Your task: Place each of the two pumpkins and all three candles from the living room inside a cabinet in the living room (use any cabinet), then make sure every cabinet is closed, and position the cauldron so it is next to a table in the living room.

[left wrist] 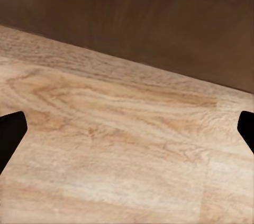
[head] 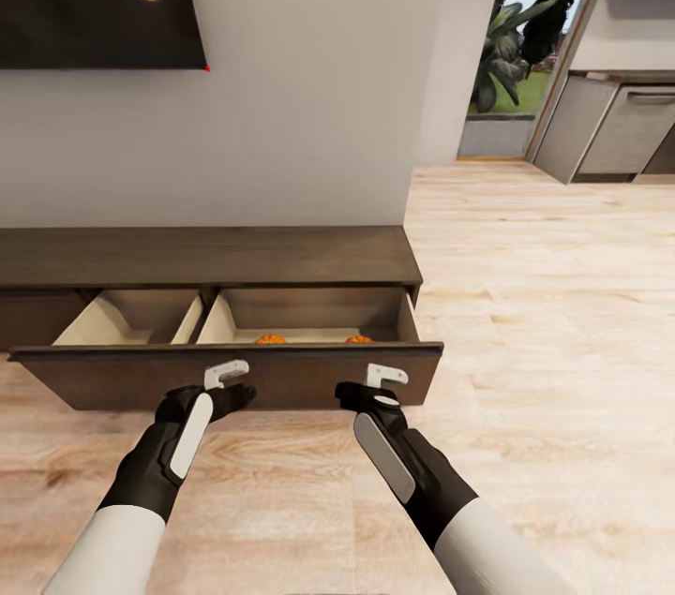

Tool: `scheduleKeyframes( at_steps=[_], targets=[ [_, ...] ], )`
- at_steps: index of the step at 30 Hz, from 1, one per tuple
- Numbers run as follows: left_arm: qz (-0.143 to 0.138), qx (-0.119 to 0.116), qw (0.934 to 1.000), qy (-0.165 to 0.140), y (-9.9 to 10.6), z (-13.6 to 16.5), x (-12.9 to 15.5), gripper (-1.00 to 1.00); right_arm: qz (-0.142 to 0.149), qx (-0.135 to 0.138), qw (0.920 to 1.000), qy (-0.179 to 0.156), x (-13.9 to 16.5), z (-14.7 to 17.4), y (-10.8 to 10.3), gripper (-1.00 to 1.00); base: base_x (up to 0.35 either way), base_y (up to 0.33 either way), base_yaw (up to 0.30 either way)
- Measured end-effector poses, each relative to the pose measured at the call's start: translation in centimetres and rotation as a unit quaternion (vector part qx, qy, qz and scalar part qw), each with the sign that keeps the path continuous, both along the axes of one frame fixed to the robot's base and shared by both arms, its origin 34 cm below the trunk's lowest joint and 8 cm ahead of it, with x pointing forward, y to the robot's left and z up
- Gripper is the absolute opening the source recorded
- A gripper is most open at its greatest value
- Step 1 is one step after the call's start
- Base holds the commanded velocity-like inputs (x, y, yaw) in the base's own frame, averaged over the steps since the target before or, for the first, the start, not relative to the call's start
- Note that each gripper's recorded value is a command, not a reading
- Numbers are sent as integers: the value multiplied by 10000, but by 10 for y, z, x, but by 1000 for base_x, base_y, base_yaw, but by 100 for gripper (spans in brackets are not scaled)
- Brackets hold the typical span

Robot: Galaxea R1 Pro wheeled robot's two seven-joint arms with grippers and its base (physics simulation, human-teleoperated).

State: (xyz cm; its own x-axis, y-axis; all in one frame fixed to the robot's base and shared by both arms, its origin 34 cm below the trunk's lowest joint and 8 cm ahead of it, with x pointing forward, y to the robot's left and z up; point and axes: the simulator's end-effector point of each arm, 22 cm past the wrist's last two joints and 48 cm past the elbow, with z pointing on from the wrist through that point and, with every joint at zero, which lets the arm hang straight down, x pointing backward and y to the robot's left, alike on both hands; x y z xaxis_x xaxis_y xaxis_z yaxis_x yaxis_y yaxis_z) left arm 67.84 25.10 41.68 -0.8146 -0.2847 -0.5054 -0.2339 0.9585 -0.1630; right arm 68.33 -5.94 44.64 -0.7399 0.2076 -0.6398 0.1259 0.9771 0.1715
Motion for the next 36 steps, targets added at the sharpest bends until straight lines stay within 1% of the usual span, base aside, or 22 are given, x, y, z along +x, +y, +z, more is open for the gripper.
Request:
scheduleKeyframes(
  at_steps=[3, 5, 8, 11, 13, 17, 19, 20, 21, 23, 25, 26, 27, 30, 32, 36],
  targets=[
    [-12, 32, 10000, -6, 1, -8, -2, 100, 3, -18, 10000, -2, -2, -7, 0, 100, 0, 0, 0],
    [33, 69, 9999, -82, 3, -16, -1, 100, 17, -40, 10000, -3, -6, -13, 0, 100, 0, 0, 0],
    [49, 92, 9999, -49, 4, -29, -6, 100, 24, -59, 10000, 2, -10, -22, 0, 100, 0, 0, 0],
    [128, 135, 9997, -184, 7, -38, -4, 100, 40, -55, 10000, -11, -12, -29, 1, 100, 0, 0, 0],
    [148, 150, 9996, -208, 9, -43, -5, 100, 54, -42, 10000, -27, -13, -33, 2, 100, 0, 0, 0],
    [151, 201, 9994, -218, 10, -54, -8, 100, 58, -2, 9999, -102, -12, -39, 4, 100, 0, 0, 0],
    [148, 240, 9992, -288, 10, -59, -7, 100, -10, 57, 9997, -225, -10, -40, 4, 100, 0, 0, 0],
    [152, 275, 9988, -380, 9, -63, -6, 100, -44, 148, 9993, -343, -8, -39, 6, 100, 0, 0, 0],
    [152, 307, 9984, -440, 8, -67, -5, 100, -49, 182, 9989, -425, -5, -40, 2, 100, 0, 0, 0],
    [126, 401, 9976, -544, 7, -77, -6, 100, 8, 270, 9980, -572, -1, -43, -2, 100, 0, 0, 0],
    [39, 627, 9958, -671, 9, -85, -5, 100, 35, 337, 9965, -767, 5, -45, -8, 100, 0, 0, 0],
    [-42, 802, 9941, -726, 12, -87, -4, 100, 23, 299, 9955, -894, 8, -46, -14, 100, 0, 0, 0],
    [-104, 911, 9930, -742, 14, -89, -4, 100, 19, 240, 9952, -946, 9, -49, -18, 100, 0, 0, 0],
    [-222, 1095, 9910, -743, 16, -95, -5, 100, -26, 67, 9951, -983, 7, -66, -28, 100, 0, 0, 0],
    [-239, 1125, 9906, -741, 17, -99, -5, 100, -56, 22, 9954, -952, 5, -76, -32, 100, 0, 0, 0],
    [-190, 1152, 9887, -942, 18, -104, -3, 100, -97, -62, 9964, -834, -2, -96, -38, 100, 0, 0, 0]
  ],
)
